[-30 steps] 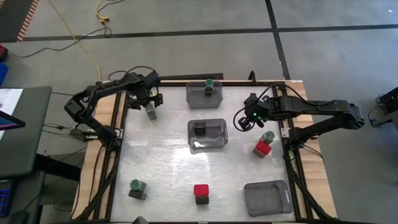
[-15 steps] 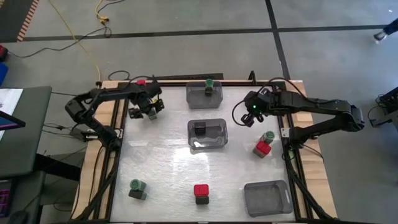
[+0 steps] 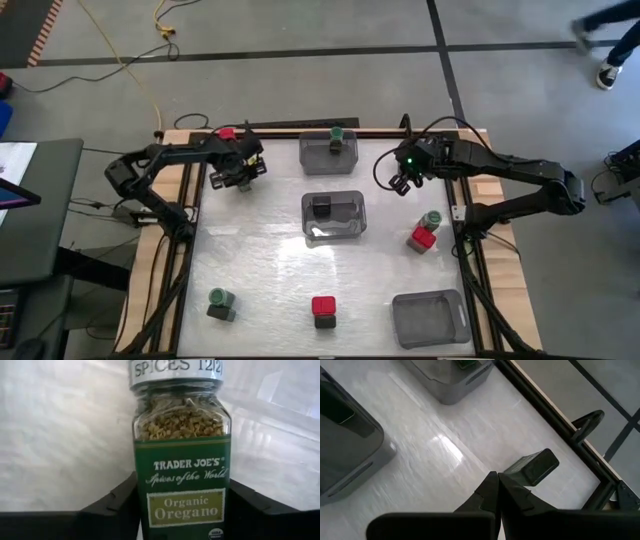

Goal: Sort spices by type
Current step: Put the green seasoning bottle into the top black bin

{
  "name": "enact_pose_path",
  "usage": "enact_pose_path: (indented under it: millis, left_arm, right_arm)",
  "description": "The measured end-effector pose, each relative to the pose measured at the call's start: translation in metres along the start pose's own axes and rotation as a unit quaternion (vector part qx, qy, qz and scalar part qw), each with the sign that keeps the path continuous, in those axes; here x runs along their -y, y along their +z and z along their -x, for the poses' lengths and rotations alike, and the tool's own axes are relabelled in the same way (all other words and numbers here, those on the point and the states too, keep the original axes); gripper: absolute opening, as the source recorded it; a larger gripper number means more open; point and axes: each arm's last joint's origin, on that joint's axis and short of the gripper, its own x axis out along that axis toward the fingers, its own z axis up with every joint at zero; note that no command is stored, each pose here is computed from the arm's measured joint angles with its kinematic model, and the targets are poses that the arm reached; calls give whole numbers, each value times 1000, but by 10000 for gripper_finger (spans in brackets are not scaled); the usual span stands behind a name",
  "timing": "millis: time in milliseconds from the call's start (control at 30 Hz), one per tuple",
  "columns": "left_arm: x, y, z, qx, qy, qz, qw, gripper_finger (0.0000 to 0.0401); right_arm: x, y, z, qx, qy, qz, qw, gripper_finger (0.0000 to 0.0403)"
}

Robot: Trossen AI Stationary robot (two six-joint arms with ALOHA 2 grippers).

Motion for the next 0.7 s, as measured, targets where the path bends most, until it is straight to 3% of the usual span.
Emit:
enact_pose_path:
  millis: [167, 300, 500, 700]
  left_arm:
    - [14, -7, 16, 73, -45, -50, 995, 189]
    - [20, -15, 46, 163, -98, -88, 978, 189]
    - [13, -20, 106, 326, -158, -163, 918, 189]
    - [7, -21, 149, 425, -206, -225, 852, 189]
  right_arm:
    - [0, 0, 0, 0, 0, 0, 1000, 36]
    - [0, 0, 0, 0, 0, 1, 1000, 36]
    - [-1, 3, 0, 16, 5, -4, 1000, 36]
    - [-6, 16, 2, 81, 28, -26, 996, 36]
